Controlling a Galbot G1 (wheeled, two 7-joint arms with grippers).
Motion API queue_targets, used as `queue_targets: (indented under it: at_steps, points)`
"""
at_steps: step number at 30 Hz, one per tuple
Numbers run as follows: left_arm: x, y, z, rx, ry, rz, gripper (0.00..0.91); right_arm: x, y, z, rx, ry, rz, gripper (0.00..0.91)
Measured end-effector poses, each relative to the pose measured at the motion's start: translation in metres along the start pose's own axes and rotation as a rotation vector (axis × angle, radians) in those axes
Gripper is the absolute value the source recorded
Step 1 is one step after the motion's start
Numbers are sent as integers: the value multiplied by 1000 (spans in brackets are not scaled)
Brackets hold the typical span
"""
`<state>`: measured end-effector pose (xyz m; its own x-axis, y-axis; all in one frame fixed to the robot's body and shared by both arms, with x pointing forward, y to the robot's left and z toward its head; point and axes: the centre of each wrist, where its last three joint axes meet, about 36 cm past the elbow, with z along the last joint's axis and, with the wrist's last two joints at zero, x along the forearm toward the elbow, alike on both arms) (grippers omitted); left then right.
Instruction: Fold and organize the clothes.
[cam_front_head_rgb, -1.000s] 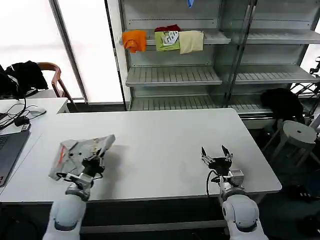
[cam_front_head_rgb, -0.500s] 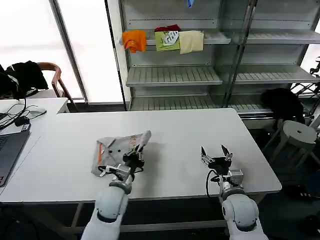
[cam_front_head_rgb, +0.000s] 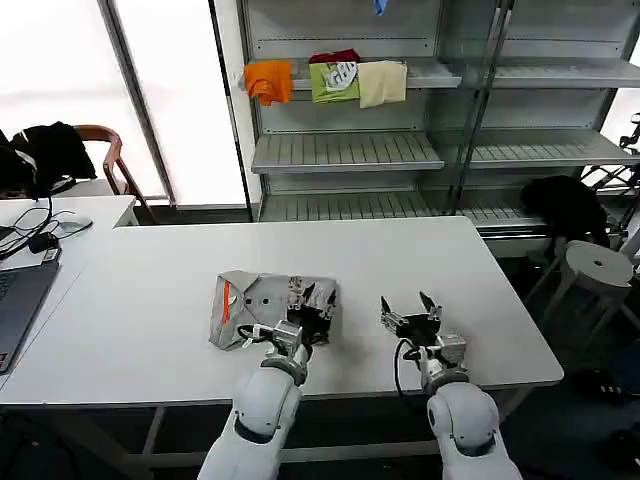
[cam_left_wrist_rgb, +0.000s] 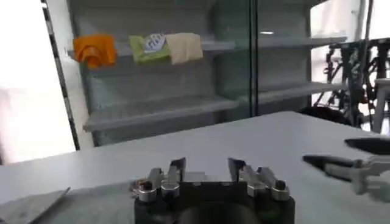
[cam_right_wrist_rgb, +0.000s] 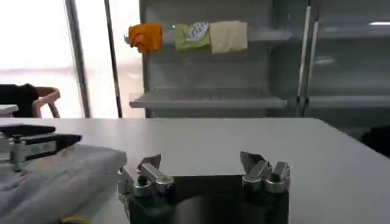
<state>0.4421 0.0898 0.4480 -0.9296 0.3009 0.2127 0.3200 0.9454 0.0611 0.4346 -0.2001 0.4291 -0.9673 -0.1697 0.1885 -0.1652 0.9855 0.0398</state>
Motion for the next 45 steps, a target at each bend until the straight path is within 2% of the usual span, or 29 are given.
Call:
queue_targets:
  at_steps: [8, 13, 15, 17, 19, 26, 33, 45]
  points:
    - [34, 10, -37, 12, -95, 5, 907, -18, 39, -4, -132, 65, -116, 907]
    - [53, 34, -47, 9, -125, -31, 907, -28, 61, -2, -218, 107, -186, 907]
    - [60, 46, -49, 12, -131, -48, 907, -31, 68, -1, -245, 122, -208, 725]
    - [67, 58, -50, 17, -135, -65, 907, -34, 72, 1, -263, 138, -225, 151]
    - [74, 69, -51, 24, -137, -83, 907, -37, 75, 4, -278, 158, -231, 10]
    - [89, 103, -46, 64, -127, -129, 907, -40, 77, 12, -314, 201, -215, 0]
    - [96, 120, -44, 97, -128, -160, 907, -40, 74, 14, -353, 218, -195, 0]
    - [103, 137, -38, 109, -123, -186, 907, -34, 62, -1, -395, 181, -164, 0]
